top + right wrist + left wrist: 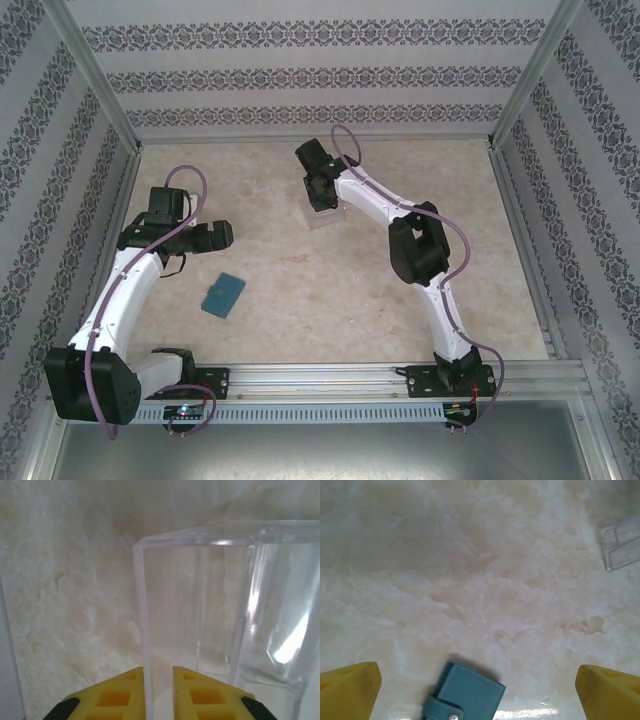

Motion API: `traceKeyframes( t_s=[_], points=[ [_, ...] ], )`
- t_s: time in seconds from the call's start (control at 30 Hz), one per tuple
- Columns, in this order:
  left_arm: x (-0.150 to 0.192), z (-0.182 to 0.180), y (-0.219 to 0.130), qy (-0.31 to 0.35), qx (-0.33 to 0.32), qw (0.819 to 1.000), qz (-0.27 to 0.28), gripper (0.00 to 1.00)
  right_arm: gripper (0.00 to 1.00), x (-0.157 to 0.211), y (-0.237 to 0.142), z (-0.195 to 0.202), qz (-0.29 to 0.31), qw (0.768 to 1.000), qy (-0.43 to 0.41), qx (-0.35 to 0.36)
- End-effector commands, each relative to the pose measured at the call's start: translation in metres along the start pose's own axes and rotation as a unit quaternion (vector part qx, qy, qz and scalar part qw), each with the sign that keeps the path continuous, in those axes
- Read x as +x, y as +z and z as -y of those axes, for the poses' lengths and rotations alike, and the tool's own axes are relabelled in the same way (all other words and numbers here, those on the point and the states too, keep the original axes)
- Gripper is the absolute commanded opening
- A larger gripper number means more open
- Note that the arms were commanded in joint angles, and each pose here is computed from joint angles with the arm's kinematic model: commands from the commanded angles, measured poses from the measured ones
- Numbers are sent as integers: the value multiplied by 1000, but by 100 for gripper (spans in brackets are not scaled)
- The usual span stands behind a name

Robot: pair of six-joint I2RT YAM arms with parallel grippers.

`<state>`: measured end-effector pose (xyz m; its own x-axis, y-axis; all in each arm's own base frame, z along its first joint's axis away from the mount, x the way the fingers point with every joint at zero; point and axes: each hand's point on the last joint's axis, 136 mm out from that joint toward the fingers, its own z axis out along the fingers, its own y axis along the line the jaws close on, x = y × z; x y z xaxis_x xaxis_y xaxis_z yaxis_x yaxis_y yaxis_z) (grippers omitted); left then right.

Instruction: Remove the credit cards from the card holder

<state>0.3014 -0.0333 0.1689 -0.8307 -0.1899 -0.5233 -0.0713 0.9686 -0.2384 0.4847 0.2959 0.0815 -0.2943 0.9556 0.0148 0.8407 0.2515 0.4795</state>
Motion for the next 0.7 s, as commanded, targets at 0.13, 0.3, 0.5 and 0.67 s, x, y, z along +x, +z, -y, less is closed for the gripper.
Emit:
traceKeyframes(
  t_s=[0.13, 0.3, 0.5, 0.67],
  points=[
    [2, 0, 3, 8, -4, 1000, -3, 100, 23, 1, 9, 15, 11, 1000, -5, 29],
    [3, 0, 3, 7, -5, 1000, -4, 100, 28, 0, 5, 11, 14, 1000, -12, 21],
    [2, 0, 2, 1, -7, 1000, -3, 100, 35, 1, -15, -9, 9, 998, -54, -13],
    [-2, 4, 0, -20, -2, 1000, 2, 100, 42, 2, -38, -25, -7, 988, -146, -51]
  ],
)
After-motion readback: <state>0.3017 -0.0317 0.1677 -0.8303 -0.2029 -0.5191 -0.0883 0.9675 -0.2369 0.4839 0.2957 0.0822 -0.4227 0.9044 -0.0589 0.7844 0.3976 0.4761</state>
